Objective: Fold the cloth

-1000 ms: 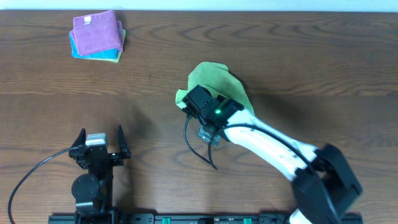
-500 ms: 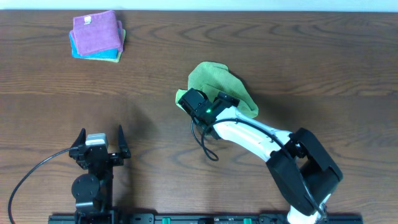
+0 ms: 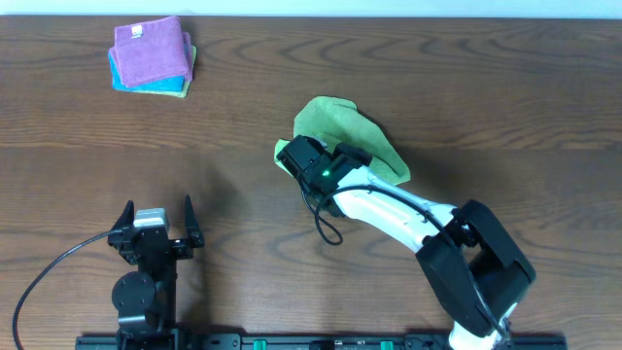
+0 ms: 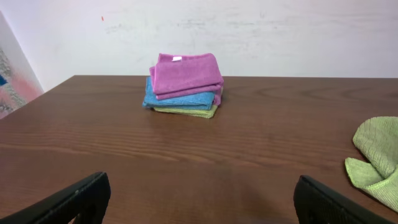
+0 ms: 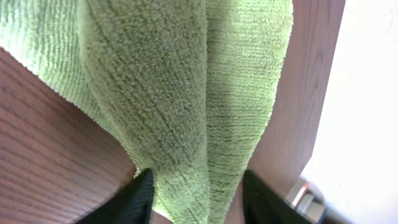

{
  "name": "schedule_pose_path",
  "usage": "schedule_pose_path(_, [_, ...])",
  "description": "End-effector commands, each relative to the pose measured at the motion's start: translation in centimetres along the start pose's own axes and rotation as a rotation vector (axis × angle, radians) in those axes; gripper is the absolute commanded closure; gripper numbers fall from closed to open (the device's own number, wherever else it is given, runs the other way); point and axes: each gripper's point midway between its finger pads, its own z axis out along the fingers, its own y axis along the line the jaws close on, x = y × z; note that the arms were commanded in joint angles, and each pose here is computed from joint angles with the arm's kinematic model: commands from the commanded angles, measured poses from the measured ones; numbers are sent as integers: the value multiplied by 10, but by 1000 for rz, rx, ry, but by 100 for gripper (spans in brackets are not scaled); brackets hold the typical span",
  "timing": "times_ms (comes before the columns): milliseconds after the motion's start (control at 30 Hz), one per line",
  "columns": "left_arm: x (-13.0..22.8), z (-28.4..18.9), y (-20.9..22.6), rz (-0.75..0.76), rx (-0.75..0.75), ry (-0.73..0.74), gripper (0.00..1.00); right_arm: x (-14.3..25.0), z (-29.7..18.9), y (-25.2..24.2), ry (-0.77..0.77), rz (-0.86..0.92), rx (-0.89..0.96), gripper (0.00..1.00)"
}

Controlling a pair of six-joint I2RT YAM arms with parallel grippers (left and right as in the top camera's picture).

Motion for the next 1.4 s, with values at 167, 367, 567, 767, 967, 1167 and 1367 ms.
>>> schedule_pose_path(167, [20, 3, 1, 19, -10, 48, 5, 3, -2, 0, 8, 31, 1, 53])
schedule_pose_path(367, [20, 3, 1, 19, -10, 48, 5, 1, -3, 20, -9, 60, -113, 28])
schedule_pose_path(567, [20, 3, 1, 19, -10, 48, 5, -8, 3, 18, -48, 113, -142, 34])
schedule_pose_path(767, [20, 3, 1, 19, -10, 48, 5, -2, 16, 9, -37, 145, -167, 38])
schedule_pose_path(967, [20, 3, 1, 19, -10, 48, 5, -1, 20, 11, -39, 161, -204, 43])
schedule_pose_path(1167, [20, 3, 1, 19, -10, 48, 4, -2, 19, 14, -44, 160, -224, 46])
schedule_pose_path(1367, [20, 3, 1, 19, -10, 48, 4, -4, 18, 21, -59, 162, -269, 47])
